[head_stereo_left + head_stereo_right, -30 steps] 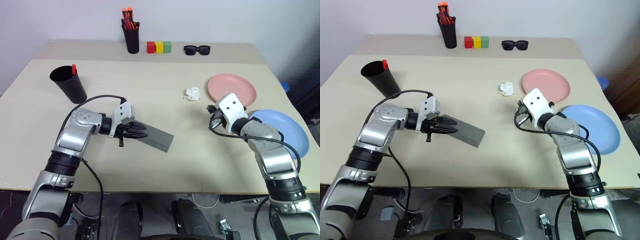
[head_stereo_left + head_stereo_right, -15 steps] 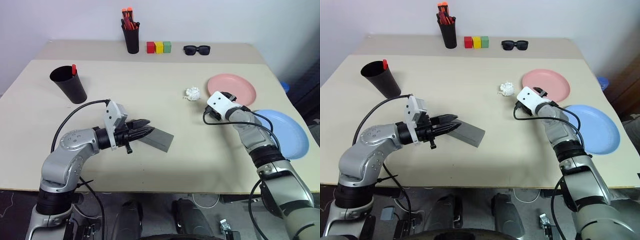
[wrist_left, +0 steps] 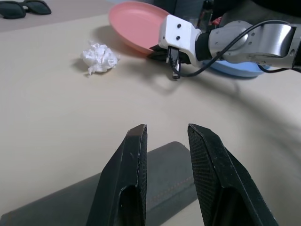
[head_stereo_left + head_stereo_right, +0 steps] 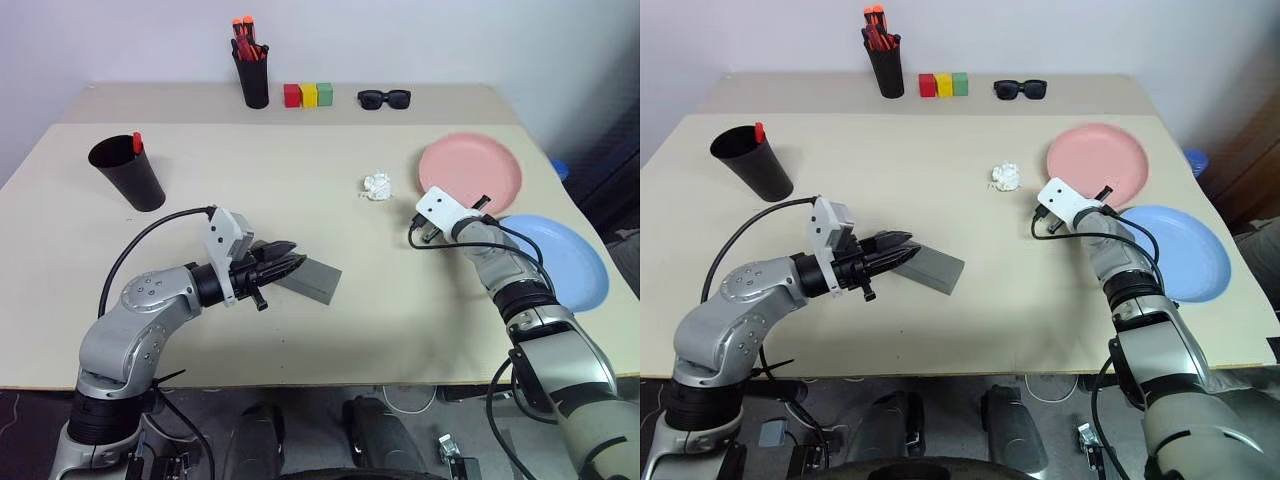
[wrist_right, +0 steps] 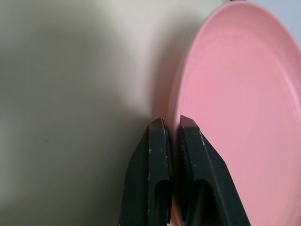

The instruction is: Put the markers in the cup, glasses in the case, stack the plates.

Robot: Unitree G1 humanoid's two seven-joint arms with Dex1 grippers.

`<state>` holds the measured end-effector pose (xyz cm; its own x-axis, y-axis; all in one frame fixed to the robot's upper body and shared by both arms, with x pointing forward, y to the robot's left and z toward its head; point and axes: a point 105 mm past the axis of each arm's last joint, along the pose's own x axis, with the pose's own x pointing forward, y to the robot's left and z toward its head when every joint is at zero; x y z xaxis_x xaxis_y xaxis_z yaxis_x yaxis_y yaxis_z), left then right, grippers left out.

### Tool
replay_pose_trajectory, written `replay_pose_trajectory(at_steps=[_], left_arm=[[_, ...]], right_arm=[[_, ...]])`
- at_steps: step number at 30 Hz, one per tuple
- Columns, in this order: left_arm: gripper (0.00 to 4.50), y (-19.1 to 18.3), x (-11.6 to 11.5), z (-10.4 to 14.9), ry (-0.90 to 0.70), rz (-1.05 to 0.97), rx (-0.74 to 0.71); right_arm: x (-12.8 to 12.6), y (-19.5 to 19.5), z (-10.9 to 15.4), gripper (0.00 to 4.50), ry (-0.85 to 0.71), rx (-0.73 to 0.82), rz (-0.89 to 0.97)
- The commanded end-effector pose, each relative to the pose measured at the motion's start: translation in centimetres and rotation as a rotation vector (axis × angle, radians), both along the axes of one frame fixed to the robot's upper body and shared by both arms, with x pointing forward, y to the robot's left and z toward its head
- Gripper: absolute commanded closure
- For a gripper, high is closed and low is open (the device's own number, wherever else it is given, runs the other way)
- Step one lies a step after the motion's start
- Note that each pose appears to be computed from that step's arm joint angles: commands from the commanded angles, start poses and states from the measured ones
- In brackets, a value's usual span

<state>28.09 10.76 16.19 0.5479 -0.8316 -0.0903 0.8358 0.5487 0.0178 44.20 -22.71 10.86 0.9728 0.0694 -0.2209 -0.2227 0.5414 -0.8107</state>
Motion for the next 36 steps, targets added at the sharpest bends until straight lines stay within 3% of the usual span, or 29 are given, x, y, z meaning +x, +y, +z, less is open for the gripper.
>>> replay_pose_trajectory(at_steps=[1,6,9,13,18,21,27,28,32,36], left_arm=[[3.15,-0.4,0.0,0.9,-0.048,-0.014,-0.02],[3.15,-0.9,0.1,0.8,-0.048,-0.036,-0.014],[3.15,-1.2,0.3,0.6,-0.034,-0.061,-0.013],[3.15,-1.4,1.0,0.3,-0.027,-0.085,-0.003],[3.15,-1.5,1.9,0.6,-0.036,-0.112,-0.006],[3.15,-2.0,2.1,0.8,-0.048,-0.145,-0.003],[3.15,-1.5,2.2,0.6,-0.056,-0.129,0.004],[3.15,-1.5,2.1,0.6,-0.056,-0.125,0.007],[3.15,-0.6,1.8,0.1,-0.051,-0.077,0.013],[3.15,-0.1,1.8,0.2,-0.056,-0.031,0.009]], right_arm=[[-0.1,1.1,4.5,4.47,-0.168,-0.041,0.086],[-3.2,-0.1,7.7,4.47,-0.207,-0.014,0.133],[-6.8,-3.2,8.6,4.47,-0.159,0.01,0.084],[-11.9,-5.9,7.9,4.47,-0.027,-0.01,0.043],[-15.6,-7.4,5.8,4.47,0.113,0.003,-0.015],[-16.7,-7.6,4.4,3.49,0.183,0.045,-0.022],[-17.0,-5.9,4.7,0.42,0.222,0.023,0.079],[-16.8,-5.6,5.0,0.08,0.211,0.043,0.091],[-13.5,-0.1,6.7,0.08,0.126,0.216,0.276],[-8.7,4.1,5.4,0.08,0.076,0.287,0.309]])
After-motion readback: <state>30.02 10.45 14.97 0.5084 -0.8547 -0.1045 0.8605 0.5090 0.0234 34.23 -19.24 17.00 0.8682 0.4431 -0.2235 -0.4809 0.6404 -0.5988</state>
